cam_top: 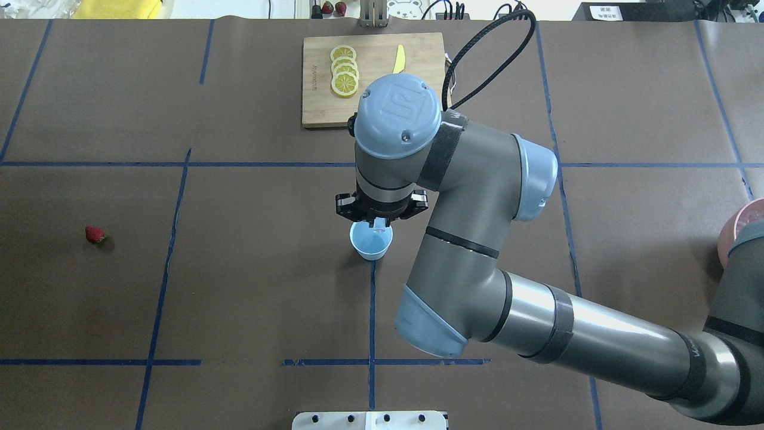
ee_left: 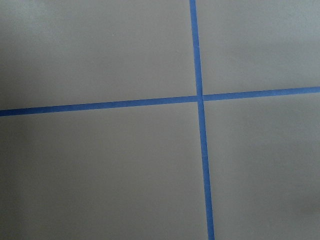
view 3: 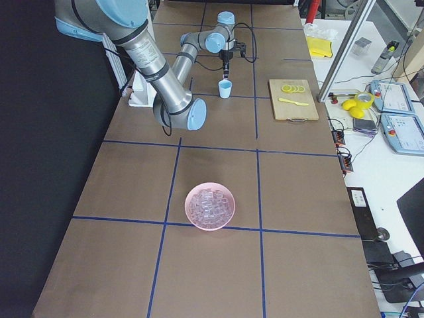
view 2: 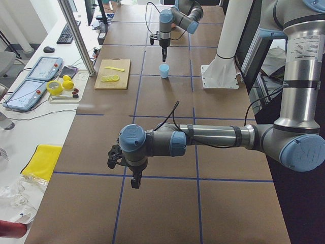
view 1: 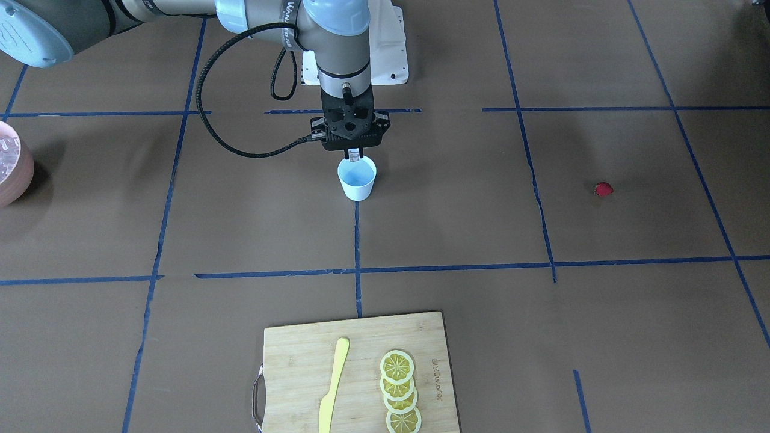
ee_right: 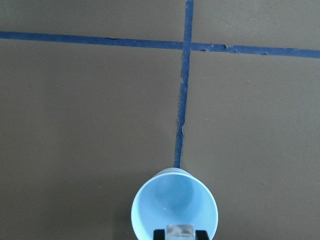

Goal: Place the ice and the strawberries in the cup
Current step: 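Open the right gripper to drop the ice cube into the cup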

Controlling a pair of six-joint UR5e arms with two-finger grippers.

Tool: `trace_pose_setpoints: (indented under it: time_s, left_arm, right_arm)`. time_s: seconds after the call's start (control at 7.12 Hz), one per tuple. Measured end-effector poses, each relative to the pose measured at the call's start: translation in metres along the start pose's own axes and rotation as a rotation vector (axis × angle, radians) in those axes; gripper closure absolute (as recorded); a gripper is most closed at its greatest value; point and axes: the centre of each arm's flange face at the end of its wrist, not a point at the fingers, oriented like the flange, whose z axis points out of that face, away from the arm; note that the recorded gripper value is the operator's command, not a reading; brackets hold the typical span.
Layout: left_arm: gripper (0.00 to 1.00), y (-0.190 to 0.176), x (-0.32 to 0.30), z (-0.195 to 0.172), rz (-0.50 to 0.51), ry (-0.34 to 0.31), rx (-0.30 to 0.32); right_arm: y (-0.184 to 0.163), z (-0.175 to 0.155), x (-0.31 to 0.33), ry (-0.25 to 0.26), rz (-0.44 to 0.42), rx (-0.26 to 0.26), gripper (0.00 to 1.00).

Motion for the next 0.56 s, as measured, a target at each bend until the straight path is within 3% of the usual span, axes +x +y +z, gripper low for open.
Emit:
trace_pose_setpoints:
  time_s: [0.14,0.56]
  left_arm:
    - [0.0,0.0,0.0,-0.0001,0.0,0.0,0.0]
    - [0.0,-0.0003,0.0004,-0.0006,0.002,0.0,0.002]
  right_arm:
    - [-0.0018,0.0066,-0.002,0.005,0.0,0.003,0.95]
    - [-0.0021,0.0117,-0.0038,0.007,-0.003,0.004,0.73]
